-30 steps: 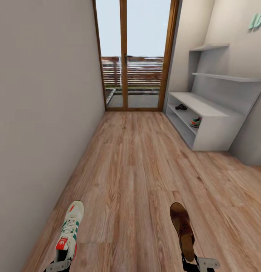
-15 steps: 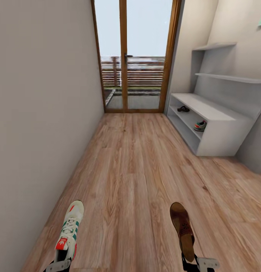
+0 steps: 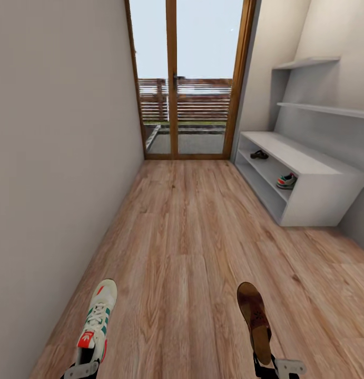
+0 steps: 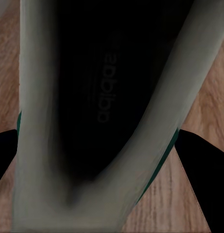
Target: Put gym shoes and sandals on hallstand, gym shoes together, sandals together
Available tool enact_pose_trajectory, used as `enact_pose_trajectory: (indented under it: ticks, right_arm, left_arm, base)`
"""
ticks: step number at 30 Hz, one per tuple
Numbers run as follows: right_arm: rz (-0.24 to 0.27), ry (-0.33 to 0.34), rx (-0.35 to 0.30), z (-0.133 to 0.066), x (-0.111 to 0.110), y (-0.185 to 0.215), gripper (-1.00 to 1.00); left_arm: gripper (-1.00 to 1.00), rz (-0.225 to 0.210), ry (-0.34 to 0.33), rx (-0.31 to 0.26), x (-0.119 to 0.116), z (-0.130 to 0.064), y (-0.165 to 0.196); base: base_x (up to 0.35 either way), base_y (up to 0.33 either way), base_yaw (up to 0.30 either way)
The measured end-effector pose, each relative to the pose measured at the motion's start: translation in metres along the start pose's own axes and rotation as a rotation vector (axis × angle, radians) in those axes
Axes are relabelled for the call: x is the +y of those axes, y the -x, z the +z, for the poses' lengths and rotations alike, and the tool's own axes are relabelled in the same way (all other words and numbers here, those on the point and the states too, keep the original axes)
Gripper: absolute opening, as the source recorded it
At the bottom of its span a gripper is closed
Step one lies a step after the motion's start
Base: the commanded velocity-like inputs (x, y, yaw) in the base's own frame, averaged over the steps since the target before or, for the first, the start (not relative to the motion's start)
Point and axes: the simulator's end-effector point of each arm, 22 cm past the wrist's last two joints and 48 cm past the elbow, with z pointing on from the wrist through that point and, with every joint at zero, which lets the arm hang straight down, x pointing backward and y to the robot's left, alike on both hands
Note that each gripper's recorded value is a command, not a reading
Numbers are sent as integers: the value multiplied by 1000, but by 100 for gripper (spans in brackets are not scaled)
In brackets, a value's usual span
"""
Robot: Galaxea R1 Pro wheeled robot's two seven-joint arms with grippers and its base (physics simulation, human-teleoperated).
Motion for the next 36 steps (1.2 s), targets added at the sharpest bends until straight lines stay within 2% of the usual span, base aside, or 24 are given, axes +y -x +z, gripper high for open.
enact_pose_trajectory:
  ticks: [36]
  right_arm:
    - [0,-2,-2,0,-1,1,-100]
  left_arm:
    - [-100,1,1,0,1,0,0]
  base:
    - [340,0,0]
